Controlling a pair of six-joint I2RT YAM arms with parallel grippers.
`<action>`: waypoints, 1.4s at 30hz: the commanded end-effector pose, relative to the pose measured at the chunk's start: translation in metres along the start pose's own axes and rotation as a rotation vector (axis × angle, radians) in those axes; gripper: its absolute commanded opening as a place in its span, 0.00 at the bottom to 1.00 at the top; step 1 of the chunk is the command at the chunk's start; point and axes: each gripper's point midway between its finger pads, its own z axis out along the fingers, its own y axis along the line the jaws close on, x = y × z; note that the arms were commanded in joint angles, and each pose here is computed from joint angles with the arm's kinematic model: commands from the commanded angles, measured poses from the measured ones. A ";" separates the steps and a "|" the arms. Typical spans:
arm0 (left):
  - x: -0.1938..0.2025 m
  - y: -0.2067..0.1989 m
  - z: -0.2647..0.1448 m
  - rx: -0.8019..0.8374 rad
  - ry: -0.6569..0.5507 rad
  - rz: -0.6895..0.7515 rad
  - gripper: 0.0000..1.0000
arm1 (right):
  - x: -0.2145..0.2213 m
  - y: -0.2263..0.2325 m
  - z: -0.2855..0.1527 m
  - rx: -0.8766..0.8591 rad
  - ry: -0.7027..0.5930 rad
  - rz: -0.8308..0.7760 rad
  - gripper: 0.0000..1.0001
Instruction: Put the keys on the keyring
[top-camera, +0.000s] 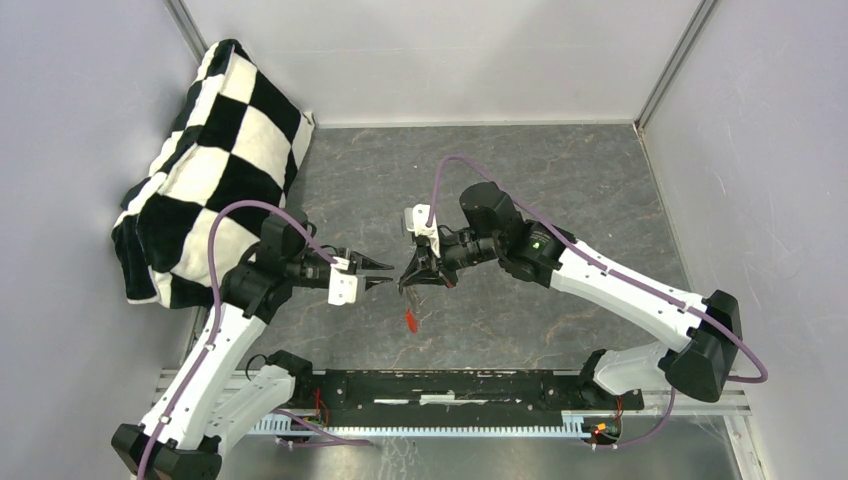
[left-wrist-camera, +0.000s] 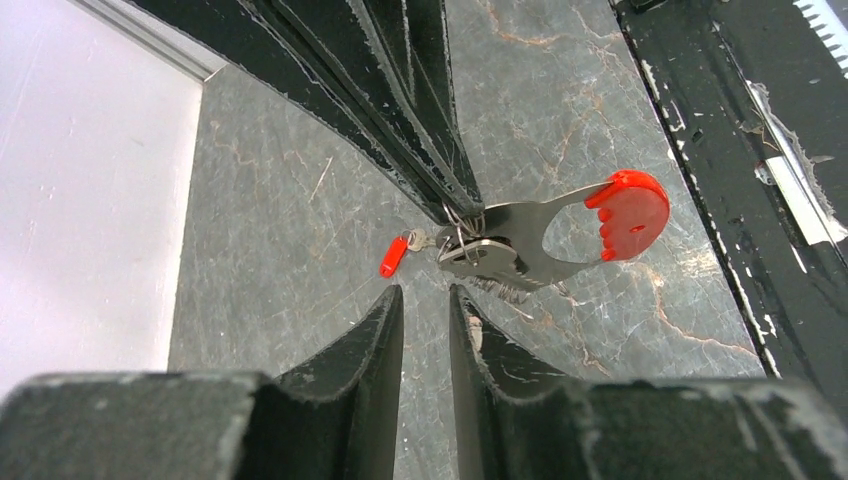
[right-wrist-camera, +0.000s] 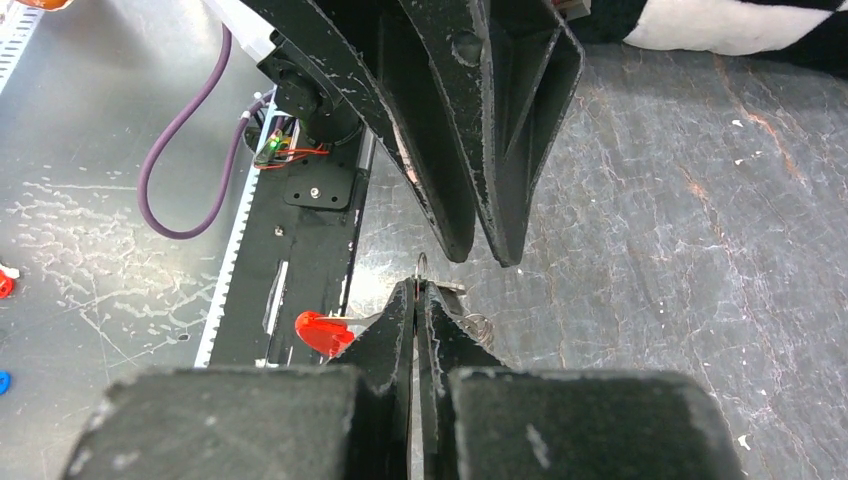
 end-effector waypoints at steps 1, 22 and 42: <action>-0.020 0.003 0.000 0.021 -0.066 0.054 0.28 | -0.019 -0.002 -0.001 -0.010 -0.049 -0.047 0.00; -0.017 -0.012 0.003 0.049 -0.094 -0.040 0.16 | -0.027 -0.006 0.000 0.003 -0.074 -0.051 0.00; -0.020 -0.017 0.001 0.070 -0.092 -0.061 0.32 | -0.026 -0.006 -0.001 0.005 -0.064 -0.054 0.00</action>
